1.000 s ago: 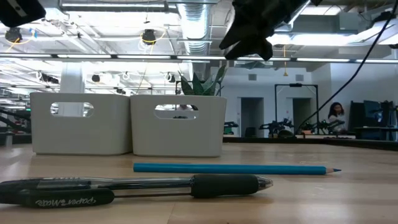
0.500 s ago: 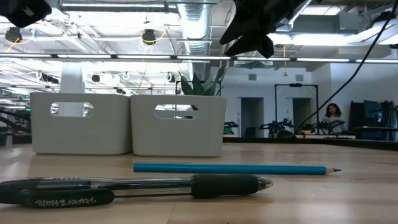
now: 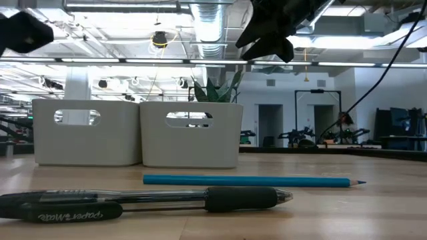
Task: Sort pens & pencils
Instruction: Put the green pencil into the left gray bin
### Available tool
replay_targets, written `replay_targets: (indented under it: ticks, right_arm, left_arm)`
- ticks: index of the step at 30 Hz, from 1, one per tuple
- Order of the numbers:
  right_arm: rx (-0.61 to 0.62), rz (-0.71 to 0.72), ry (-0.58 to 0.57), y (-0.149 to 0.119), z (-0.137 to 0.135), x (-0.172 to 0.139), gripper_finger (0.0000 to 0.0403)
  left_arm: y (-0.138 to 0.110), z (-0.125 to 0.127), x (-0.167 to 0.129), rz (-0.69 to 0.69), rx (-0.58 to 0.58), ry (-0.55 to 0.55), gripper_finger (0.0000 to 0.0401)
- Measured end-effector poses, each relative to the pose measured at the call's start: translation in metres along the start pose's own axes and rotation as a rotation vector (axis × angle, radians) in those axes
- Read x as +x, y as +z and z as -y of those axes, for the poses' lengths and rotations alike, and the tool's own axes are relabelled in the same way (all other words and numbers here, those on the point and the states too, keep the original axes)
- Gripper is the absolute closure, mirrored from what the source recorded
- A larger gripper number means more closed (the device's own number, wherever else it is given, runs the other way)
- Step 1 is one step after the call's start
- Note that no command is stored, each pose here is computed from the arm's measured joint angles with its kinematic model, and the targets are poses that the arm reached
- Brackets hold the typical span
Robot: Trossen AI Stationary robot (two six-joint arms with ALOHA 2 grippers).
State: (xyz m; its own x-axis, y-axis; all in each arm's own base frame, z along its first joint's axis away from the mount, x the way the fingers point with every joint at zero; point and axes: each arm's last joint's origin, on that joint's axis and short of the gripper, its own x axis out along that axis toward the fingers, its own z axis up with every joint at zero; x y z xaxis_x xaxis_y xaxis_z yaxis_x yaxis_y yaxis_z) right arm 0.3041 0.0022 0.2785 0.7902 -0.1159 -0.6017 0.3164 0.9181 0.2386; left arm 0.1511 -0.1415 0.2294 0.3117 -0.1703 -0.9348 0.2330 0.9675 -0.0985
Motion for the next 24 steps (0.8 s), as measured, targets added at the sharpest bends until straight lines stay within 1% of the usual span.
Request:
replay_targets:
  ticks: [4, 9, 12, 15, 18, 20, 22, 24]
  right_arm:
    - [0.000, 0.000, 0.000, 0.000, 0.000, 0.000, 0.0198]
    - [0.000, 0.000, 0.000, 0.000, 0.000, 0.000, 0.0198]
    - [0.000, 0.000, 0.000, 0.000, 0.000, 0.000, 0.0198]
    - [0.000, 0.000, 0.000, 0.000, 0.000, 0.000, 0.0198]
    - [-0.001, 0.000, 0.000, 0.000, 0.000, 0.000, 0.0198]
    - [0.000, 0.000, 0.000, 0.000, 0.000, 0.000, 0.0198]
    - [0.005, 0.000, 0.000, 0.000, 0.000, 0.000, 0.0198]
    - [0.005, 0.000, 0.000, 0.000, 0.000, 0.000, 0.0198]
  left_arm:
    - [0.000, 0.004, 0.019, -0.096, 0.006, 0.059, 0.0129]
    - [-0.001, 0.008, 0.043, -0.214, 0.005, 0.089, 0.0129]
    - [-0.001, 0.009, 0.055, -0.256, 0.002, 0.120, 0.0129]
    - [-0.001, 0.008, 0.061, -0.262, 0.008, 0.167, 0.0129]
    - [-0.001, 0.007, 0.062, -0.232, -0.005, 0.199, 0.0129]
    - [-0.001, 0.007, 0.063, -0.225, -0.009, 0.194, 0.0129]
    - [-0.001, 0.008, 0.064, -0.239, 0.006, 0.157, 0.0129]
    - [-0.002, 0.009, 0.064, -0.248, 0.016, 0.143, 0.0129]
